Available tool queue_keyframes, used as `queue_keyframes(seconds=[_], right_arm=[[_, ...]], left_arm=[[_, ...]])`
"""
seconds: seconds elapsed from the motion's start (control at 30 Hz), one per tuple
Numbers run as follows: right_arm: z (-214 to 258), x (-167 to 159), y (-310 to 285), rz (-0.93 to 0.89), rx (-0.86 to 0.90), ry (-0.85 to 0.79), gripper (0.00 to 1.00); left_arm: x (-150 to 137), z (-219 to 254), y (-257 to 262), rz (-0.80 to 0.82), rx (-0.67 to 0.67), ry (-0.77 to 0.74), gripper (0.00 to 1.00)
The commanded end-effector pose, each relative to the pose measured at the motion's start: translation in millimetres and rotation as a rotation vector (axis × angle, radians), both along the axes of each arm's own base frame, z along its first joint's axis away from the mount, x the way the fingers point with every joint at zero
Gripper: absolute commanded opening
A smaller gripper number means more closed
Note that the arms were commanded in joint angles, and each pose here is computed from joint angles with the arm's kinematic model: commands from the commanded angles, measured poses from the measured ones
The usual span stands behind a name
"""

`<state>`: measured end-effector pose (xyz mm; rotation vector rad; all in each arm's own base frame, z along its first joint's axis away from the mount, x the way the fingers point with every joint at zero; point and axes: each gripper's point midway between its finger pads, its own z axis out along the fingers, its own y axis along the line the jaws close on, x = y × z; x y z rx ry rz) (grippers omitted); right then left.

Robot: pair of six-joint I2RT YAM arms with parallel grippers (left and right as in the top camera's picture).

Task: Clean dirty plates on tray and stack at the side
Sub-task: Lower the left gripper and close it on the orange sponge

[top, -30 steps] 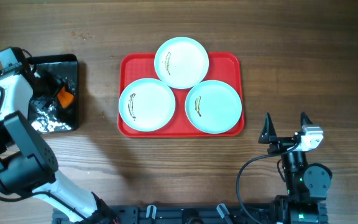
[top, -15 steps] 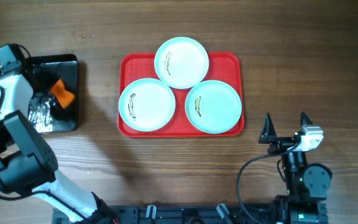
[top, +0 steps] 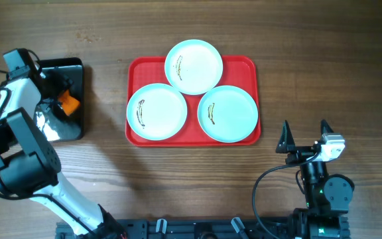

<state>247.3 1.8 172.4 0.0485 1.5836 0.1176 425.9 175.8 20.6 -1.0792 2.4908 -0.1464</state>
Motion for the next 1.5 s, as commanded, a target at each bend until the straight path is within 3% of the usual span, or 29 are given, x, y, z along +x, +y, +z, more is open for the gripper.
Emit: queue_keyframes(seconds=[0.0,0.27,0.37,0.57,0.6,0.67,0.7,0.9,0.93,1.0,1.03,1.07,1.27,1.37,1.47], right_arm=[[1.9,-0.2,-2.9,-0.015,0.009,-0.009,1.00],[1.9,-0.2,-2.9,-0.015,0.009,-0.009,1.00],[1.9,-0.2,-2.9,-0.015,0.009,-0.009,1.00],[1.9,-0.2,-2.9,-0.015,0.009,-0.009,1.00],[1.9,-0.2,-2.9,-0.015,0.009,-0.009,1.00],[2.0,-0.2,-2.9,-0.015,0.009,-0.009,1.00],[2.0,-0.2,-2.9,-0.015,0.009,-0.009,1.00],[1.9,-0.2,-2.9,-0.015,0.009,-0.009,1.00],[1.9,-0.2,-2.9,-0.015,0.009,-0.009,1.00],[1.9,-0.2,-2.9,-0.015,0.009,-0.009,1.00],[2.0,-0.2,-2.9,-0.015,0.009,-0.009,1.00],[1.9,-0.2,-2.9,-0.015,0.009,-0.009,1.00],[1.9,-0.2,-2.9,-0.015,0.009,-0.009,1.00],[1.9,-0.2,-2.9,-0.015,0.009,-0.009,1.00],[1.9,-0.2,-2.9,-0.015,0.009,-0.009,1.00]], left_arm=[[-6.4,-16.1,2.3,-0.011,0.030,0.053,0.78],[-14.0,-18.9,11.0,-0.067,0.110,0.103,0.63],[-16.4,-19.8,10.5,-0.126,0.131,0.121,0.43],[-23.9,-23.9,8.7,-0.175,0.139,0.154,0.34],[-24.9,-24.6,8.4,-0.175,0.138,0.156,0.30],[-25.8,-25.0,8.3,-0.174,0.135,0.159,0.09],[-25.7,-24.9,8.3,-0.174,0.135,0.159,0.04],[-22.3,-12.2,11.2,-0.153,0.138,0.143,0.04],[-20.9,-6.4,13.0,-0.138,0.137,0.133,0.23],[-18.4,7.8,14.7,-0.114,0.136,0.110,0.48],[-17.4,16.0,14.1,-0.116,0.137,0.099,0.88],[-17.4,21.8,14.1,-0.115,0.141,0.091,1.00],[-25.1,33.7,9.8,-0.117,0.133,0.099,1.00],[-36.1,26.7,4.7,-0.122,0.108,0.146,0.74],[-41.9,19.0,-0.4,-0.128,0.087,0.160,0.70]])
